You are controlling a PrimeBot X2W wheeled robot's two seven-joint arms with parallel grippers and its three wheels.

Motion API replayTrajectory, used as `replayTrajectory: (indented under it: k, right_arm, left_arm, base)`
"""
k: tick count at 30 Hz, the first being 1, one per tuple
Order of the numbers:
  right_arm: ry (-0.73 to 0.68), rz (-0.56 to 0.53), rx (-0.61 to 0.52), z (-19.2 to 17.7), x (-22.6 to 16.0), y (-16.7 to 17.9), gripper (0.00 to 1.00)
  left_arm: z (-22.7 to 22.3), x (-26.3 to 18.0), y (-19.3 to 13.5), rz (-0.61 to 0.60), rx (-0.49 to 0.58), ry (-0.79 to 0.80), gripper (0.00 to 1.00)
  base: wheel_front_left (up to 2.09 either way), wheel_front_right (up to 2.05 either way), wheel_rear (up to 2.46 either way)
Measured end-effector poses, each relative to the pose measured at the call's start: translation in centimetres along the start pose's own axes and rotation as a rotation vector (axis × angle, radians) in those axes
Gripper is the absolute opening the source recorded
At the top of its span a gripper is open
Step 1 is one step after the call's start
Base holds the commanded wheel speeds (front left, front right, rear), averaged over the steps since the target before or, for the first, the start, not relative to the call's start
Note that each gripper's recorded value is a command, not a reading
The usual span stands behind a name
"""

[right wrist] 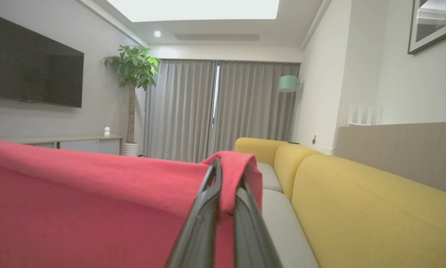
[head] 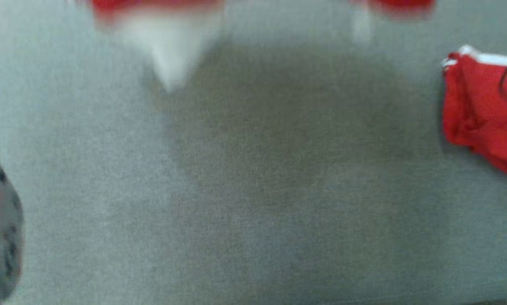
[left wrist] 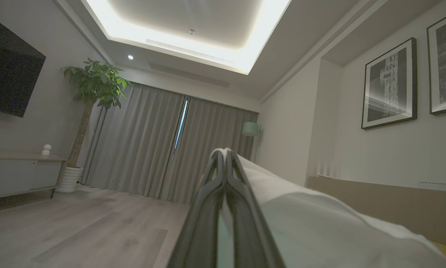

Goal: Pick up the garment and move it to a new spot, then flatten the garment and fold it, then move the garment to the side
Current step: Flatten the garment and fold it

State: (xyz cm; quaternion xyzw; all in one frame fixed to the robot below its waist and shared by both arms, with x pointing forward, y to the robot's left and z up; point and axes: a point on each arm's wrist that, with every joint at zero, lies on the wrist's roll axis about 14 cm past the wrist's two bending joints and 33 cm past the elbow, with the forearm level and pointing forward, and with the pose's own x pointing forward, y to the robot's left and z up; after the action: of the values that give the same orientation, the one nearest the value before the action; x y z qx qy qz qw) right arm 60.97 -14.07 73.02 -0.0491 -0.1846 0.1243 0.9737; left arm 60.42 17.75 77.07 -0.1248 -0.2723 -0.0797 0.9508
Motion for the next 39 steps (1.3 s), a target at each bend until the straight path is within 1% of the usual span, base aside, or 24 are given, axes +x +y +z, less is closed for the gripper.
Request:
replayTrajectory:
  k: [2,4,7,11,14,17,19,21,22,27,28,31,35,39]
  right_arm:
    - [-0.024,-0.008,-0.016,-0.8,1.6,-0.4,0.0]
    - [-0.017,0.0,-0.025,-2.7,2.4,0.0,0.0]
    - [0.07,0.001,0.006,-7.3,2.2,0.7,0.0]
    - [0.2,0.006,0.018,-12.6,0.7,1.3,0.0]
    - [0.341,0.014,0.04,-17.5,-2.1,2.1,0.0]
    - [0.521,0.036,0.055,-22.3,-6.4,3.4,0.0]
    - [0.634,0.063,0.053,-24.6,-9.4,4.4,0.0]
    - [0.72,0.086,0.049,-25.9,-11.8,5.1,0.0]
    - [0.782,0.109,0.043,-26.6,-13.8,5.6,0.0]
    - [0.848,0.145,0.036,-25.9,-17.1,5.6,0.0]
    - [0.848,0.145,0.036,-25.9,-17.1,5.6,0.0]
    - [0.865,0.174,0.041,-25.0,-18.8,6.0,0.0]
    - [0.874,0.195,0.055,-23.7,-21.0,6.3,0.0]
    - [0.881,0.226,0.056,-22.5,-23.1,6.8,0.0]
  left_arm:
    - [-0.6,1.4,0.7,0.005,0.005,-0.02,0.0]
    - [-1.6,2.1,1.3,0.007,0.009,-0.02,0.0]
    - [-4.5,1.4,2.2,0.014,0.026,0.048,0.0]
    - [-8.7,-0.5,2.9,0.024,0.035,0.151,0.0]
    - [-12.2,-3.3,3.4,0.044,0.022,0.245,0.0]
    - [-15.8,-7.5,4.3,0.072,0.023,0.361,0.0]
    - [-17.4,-10.6,4.9,0.094,0.008,0.423,0.0]
    - [-18.1,-13.3,4.9,0.1,0.006,0.462,0.0]
    - [-18.5,-15.9,4.4,0.087,0.007,0.498,0.0]
    - [-18.5,-22.1,2.7,0.076,-0.041,0.569,0.0]
    - [-18.5,-22.1,2.7,0.076,-0.041,0.569,0.0]
    - [-17.6,-25.0,1.6,0.052,-0.054,0.593,0.0]
    - [-15.4,-27.7,1.3,0.026,-0.032,0.601,0.0]
    - [-13.3,-29.8,0.2,0.019,-0.039,0.599,0.0]
  base:
    - [0.0,0.0,0.0]
    - [0.0,0.0,0.0]
    - [0.0,0.0,0.0]
    - [0.0,0.0,0.0]
    - [0.0,0.0,0.0]
    - [0.0,0.0,0.0]
    - [0.0,0.0,0.0]
    - [0.0,0.0,0.0]
    - [0.0,0.0,0.0]
    - [0.0,0.0,0.0]
    - [0.0,0.0,0.0]
    - [0.0,0.0,0.0]
    - [0.0,0.0,0.0]
    - [0.0,0.0,0.0]
